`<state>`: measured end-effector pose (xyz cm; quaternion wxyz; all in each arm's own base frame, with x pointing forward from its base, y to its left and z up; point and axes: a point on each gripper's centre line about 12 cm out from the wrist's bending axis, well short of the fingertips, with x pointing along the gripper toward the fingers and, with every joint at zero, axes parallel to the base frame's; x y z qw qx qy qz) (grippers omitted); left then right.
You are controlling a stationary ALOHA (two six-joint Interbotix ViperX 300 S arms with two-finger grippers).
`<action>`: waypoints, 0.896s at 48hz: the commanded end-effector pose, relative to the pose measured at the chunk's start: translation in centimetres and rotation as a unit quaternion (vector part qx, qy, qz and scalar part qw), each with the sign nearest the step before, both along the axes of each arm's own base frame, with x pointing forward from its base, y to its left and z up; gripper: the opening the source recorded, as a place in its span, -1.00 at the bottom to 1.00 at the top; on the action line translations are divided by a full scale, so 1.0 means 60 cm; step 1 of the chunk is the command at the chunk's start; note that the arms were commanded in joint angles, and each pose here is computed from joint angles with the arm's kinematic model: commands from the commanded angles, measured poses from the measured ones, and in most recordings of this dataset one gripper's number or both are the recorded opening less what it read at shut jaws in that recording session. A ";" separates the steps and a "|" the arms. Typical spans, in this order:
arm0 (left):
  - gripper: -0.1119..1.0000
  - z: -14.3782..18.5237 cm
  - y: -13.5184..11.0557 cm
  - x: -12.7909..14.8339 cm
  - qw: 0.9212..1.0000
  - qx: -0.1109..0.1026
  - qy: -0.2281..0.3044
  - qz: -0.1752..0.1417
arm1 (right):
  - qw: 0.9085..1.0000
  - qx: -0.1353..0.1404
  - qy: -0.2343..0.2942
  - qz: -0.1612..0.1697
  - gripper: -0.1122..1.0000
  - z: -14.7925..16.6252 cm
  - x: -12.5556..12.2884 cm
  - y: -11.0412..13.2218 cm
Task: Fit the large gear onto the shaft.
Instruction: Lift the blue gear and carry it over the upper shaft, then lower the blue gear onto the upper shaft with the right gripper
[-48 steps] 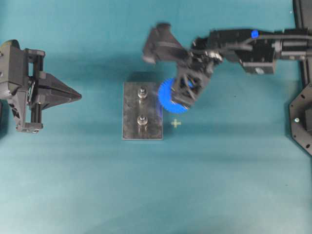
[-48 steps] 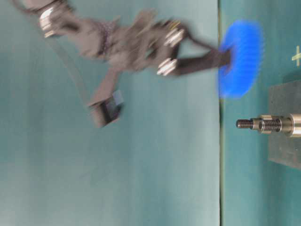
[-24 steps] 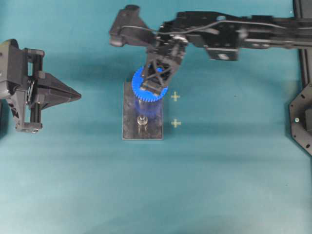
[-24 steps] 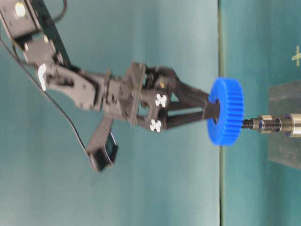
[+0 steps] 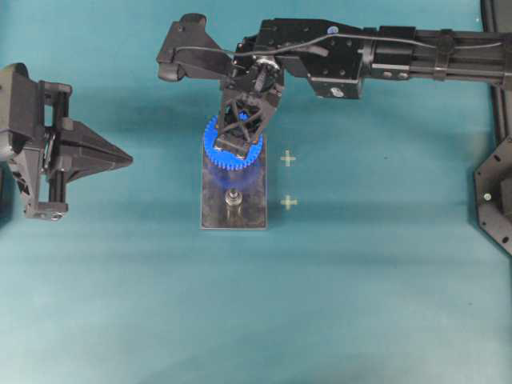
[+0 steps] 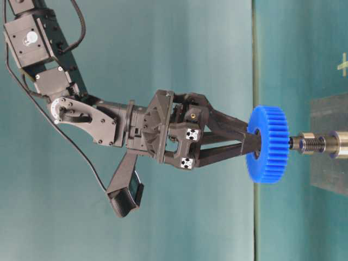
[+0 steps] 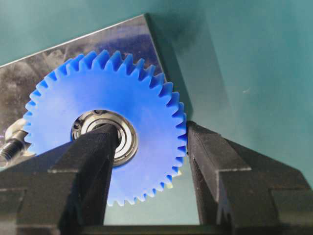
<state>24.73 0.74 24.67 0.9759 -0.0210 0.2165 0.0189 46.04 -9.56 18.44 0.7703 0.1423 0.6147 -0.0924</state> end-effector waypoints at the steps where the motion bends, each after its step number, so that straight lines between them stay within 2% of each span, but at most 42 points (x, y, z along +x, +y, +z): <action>1: -0.80 0.010 -0.001 0.003 1.000 0.001 -0.010 -0.001 | 1.000 -0.001 -0.022 0.009 0.06 0.027 0.007 0.006; 9: -0.80 0.009 -0.001 0.003 1.000 0.000 -0.009 -0.001 | 1.000 0.012 -0.016 0.014 0.06 0.017 0.008 0.015; 43: -0.80 0.012 0.000 0.004 1.000 0.000 -0.012 0.000 | 1.000 0.015 -0.013 0.001 0.07 0.013 0.007 0.006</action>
